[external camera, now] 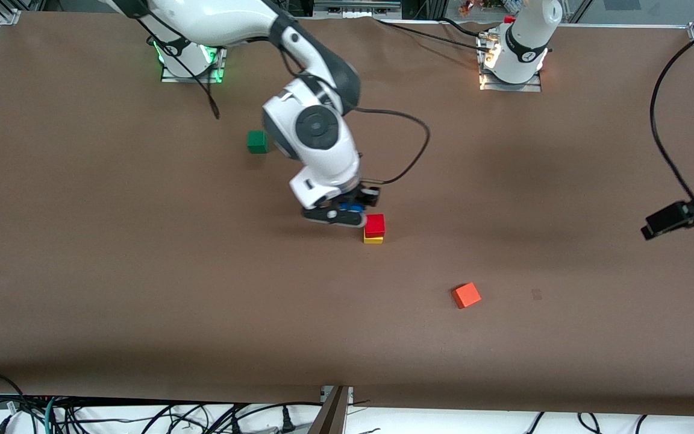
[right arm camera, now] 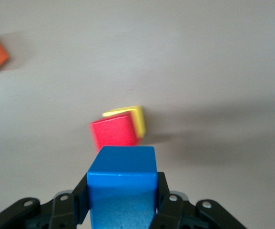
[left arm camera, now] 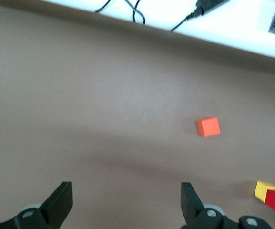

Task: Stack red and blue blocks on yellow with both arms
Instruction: 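Carry the blue cube over the red cube with the right gripper, then lower the blue cube onto the red cube with the right gripper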

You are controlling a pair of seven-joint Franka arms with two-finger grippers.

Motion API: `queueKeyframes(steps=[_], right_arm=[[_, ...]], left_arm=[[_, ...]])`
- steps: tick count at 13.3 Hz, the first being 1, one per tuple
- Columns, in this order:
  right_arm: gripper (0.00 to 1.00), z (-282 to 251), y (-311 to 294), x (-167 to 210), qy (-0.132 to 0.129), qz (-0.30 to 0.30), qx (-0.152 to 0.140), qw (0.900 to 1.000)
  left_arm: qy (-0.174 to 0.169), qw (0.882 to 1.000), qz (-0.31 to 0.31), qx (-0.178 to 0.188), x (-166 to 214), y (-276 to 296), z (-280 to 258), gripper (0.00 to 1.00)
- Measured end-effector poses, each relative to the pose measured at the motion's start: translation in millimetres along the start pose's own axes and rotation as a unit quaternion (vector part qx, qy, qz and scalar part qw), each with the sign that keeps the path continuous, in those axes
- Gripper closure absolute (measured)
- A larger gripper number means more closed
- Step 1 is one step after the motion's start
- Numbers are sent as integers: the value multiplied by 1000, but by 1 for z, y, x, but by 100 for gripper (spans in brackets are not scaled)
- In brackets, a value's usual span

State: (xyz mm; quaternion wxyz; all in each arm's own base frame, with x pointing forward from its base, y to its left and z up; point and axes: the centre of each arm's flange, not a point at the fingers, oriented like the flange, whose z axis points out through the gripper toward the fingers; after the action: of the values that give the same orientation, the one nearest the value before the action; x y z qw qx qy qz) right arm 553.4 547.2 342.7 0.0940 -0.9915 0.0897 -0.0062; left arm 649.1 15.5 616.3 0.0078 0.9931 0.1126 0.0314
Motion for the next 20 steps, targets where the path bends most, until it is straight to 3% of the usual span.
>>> queueKeyframes(steps=[5, 8, 20], right_arm=[[44, 27, -7, 0, 27, -22, -6, 999], [44, 32, -11, -7, 34, -37, -14, 999], [41, 38, -16, -12, 42, -51, -21, 998]], left_arm=[[-38, 999, 15, 12, -48, -6, 3, 0], [-50, 998, 43, 13, -50, -7, 13, 0], [-57, 997, 51, 13, -50, -6, 21, 0]])
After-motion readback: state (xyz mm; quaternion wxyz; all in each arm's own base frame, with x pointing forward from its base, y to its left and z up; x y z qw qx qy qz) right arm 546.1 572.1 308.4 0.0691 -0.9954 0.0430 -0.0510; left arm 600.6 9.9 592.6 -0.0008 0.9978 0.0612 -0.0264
